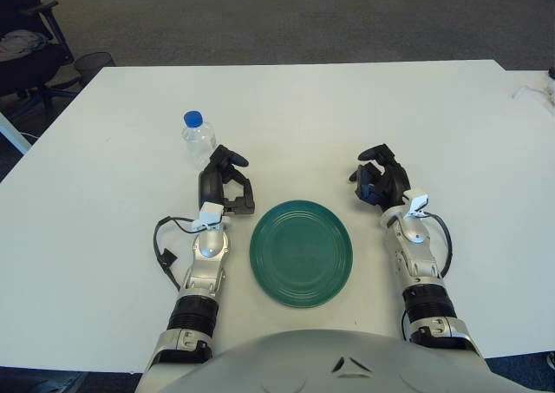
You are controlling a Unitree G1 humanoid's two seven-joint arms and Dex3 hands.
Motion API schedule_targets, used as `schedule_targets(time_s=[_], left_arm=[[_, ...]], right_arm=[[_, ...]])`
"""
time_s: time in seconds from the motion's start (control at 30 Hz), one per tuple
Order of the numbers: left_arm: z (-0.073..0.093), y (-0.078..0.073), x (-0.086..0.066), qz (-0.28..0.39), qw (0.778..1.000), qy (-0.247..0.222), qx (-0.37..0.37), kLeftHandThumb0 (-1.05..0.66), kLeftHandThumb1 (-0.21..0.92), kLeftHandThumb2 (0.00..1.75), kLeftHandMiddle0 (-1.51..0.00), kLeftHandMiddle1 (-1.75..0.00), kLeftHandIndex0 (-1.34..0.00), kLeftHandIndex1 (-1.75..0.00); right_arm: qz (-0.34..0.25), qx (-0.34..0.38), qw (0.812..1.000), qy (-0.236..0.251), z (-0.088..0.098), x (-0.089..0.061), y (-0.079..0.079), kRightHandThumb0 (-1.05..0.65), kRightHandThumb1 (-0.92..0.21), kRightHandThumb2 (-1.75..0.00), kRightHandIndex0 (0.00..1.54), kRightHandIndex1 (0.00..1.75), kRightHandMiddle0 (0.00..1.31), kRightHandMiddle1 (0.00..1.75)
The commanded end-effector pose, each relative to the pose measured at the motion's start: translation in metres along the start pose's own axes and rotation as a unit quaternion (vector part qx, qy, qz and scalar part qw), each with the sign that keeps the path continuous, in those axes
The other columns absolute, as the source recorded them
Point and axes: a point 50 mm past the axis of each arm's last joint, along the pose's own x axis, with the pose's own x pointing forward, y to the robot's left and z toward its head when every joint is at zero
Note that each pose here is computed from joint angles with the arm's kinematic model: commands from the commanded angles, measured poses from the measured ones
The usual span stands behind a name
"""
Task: Put the bottle into the plate.
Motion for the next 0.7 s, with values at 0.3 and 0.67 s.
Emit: schedule_targets(time_s=[0.3, 0.67], left_arm=[[0.007, 0.004, -0.017, 0.018, 1.0, -0.021, 0.0, 0.0, -0.09, 1.75, -0.94, -1.65, -0.7, -1.75], [0.008, 0.012, -0.024, 0.096, 0.995, -0.012, 0.0, 0.0, -0.08, 1.75, -0.92, -1.68, -0.69, -1.75]], right_arm=[[-0.006, 0.006, 0.999, 0.044, -0.015, -0.007, -0.001, 0.0, -0.49, -1.07, 0.56, 1.62, 0.27, 1.7], [-0.003, 0.001, 0.999, 0.043, -0.015, -0.006, -0.003, 0.0, -0.5, -1.07, 0.56, 1.63, 0.27, 1.7]])
